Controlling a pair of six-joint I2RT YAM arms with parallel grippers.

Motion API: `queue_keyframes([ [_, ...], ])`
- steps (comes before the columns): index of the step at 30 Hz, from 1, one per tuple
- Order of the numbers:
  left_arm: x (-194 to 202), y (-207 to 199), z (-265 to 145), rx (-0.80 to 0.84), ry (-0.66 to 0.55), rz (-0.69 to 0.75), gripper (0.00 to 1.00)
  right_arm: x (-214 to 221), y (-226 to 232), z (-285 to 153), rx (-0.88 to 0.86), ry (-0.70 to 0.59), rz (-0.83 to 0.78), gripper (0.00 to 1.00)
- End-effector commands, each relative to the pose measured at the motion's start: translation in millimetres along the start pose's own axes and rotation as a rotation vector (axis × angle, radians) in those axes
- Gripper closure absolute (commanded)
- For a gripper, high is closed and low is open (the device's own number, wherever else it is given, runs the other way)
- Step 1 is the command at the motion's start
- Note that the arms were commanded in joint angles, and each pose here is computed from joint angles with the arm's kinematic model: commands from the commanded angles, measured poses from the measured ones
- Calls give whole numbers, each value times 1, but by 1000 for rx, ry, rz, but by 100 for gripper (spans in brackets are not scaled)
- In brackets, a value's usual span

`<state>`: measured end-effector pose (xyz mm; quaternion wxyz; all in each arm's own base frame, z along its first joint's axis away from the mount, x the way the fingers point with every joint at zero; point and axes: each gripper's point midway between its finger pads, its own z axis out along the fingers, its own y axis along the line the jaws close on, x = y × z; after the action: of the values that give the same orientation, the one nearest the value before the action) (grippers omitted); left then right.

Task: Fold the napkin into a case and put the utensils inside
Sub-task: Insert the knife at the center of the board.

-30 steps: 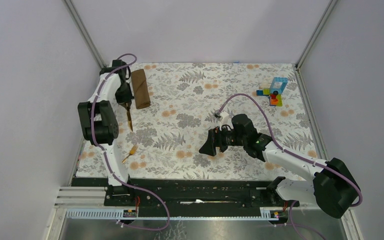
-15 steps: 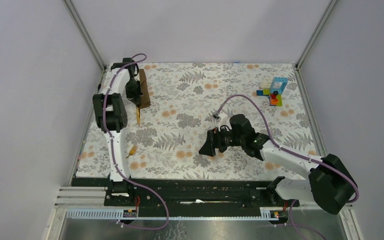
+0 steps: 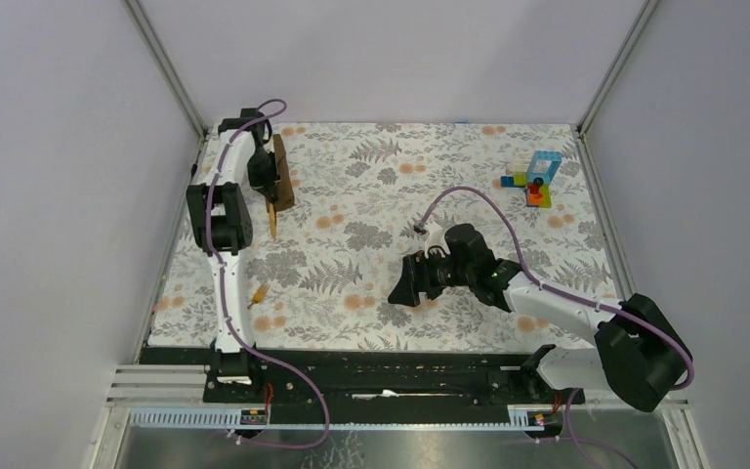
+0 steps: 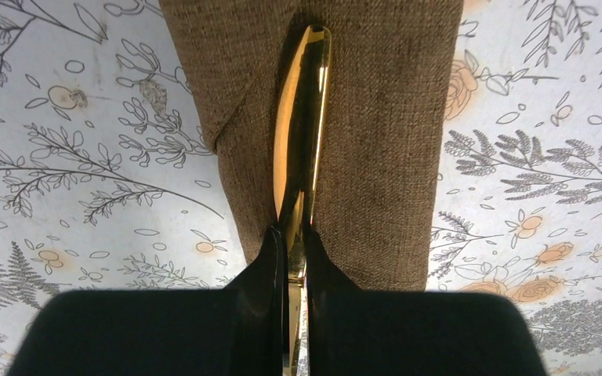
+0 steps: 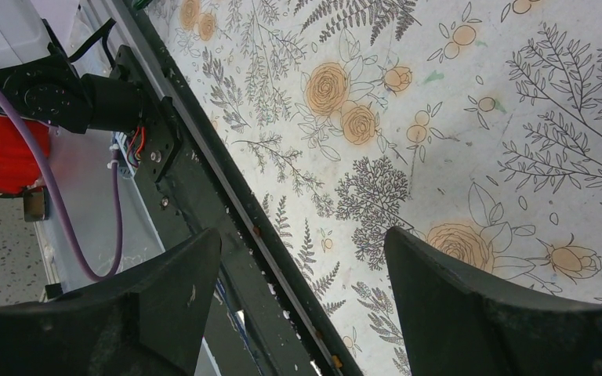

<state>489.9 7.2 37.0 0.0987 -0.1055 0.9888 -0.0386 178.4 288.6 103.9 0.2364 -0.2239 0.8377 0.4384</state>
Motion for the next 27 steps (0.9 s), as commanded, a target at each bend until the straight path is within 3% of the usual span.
queue_keyframes([
  [1,-20,-7,-9,48,-60,-20,100,-13,4,0,-10,-25,-16,17],
  [23,-47,7,-1,65,-126,-69,100,-12,1,2,3,-21,3,17],
  [24,-49,8,-2,68,-135,-70,99,-12,1,2,3,-21,3,17],
  [27,-52,8,-8,67,-150,-75,80,-11,-1,3,7,-18,6,17],
])
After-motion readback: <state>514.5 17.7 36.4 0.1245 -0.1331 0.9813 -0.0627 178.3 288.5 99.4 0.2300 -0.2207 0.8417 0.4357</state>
